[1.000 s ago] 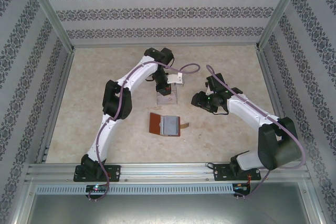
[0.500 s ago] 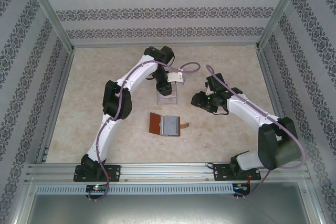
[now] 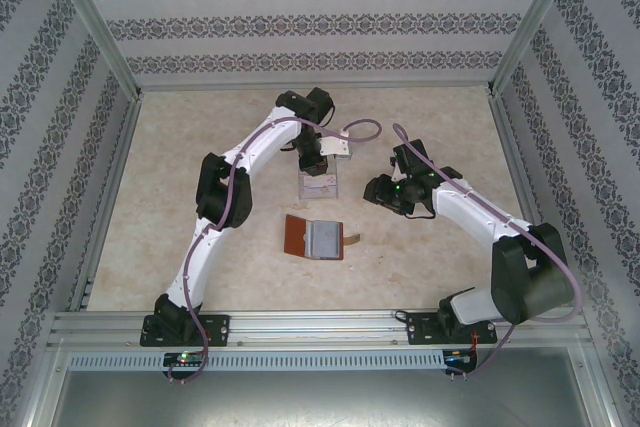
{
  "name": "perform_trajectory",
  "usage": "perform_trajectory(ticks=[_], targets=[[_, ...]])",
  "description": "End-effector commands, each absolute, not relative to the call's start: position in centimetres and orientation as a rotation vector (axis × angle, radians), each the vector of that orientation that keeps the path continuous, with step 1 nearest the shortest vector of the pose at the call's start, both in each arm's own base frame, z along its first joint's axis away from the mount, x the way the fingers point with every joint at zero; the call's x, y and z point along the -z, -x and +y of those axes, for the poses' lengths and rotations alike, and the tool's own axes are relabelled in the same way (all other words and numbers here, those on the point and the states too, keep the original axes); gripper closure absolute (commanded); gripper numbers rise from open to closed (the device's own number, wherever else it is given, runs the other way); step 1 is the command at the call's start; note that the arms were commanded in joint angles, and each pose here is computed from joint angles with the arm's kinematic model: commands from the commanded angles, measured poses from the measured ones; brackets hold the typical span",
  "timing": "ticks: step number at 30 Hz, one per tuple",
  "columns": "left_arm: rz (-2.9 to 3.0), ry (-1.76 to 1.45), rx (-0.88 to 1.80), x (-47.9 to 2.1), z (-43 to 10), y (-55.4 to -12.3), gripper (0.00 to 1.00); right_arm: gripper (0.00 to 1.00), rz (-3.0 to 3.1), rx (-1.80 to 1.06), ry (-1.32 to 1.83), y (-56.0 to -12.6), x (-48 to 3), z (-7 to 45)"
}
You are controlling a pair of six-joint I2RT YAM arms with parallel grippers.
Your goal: Take the credit cards out of the card holder
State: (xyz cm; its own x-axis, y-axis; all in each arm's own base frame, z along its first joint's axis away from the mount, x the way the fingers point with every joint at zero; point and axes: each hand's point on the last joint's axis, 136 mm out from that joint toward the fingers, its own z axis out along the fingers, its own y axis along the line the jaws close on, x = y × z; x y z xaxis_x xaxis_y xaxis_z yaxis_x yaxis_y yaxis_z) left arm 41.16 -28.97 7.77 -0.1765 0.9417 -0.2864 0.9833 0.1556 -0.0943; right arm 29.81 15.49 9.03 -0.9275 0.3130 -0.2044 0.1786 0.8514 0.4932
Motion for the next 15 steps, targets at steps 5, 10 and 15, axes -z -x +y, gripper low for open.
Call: perform_trajectory(ticks=[5, 10, 15], targets=[[2.284, -1.909, 0.432, -6.5, -29.4, -40.0, 0.91, 0.49, 2.757, -0.701, -0.343, -29.8, -9.3, 15.7], [2.272, -1.893, 0.387, -7.4, -29.2, -40.4, 0.91, 0.49, 2.751, -0.701, -0.337, -29.9, -9.7, 15.7], [2.218, -1.789, 0.346, -10.9, -29.8, -41.7, 0.89, 0.49, 2.745, -0.701, -0.331, -29.9, -10.0, 15.9]])
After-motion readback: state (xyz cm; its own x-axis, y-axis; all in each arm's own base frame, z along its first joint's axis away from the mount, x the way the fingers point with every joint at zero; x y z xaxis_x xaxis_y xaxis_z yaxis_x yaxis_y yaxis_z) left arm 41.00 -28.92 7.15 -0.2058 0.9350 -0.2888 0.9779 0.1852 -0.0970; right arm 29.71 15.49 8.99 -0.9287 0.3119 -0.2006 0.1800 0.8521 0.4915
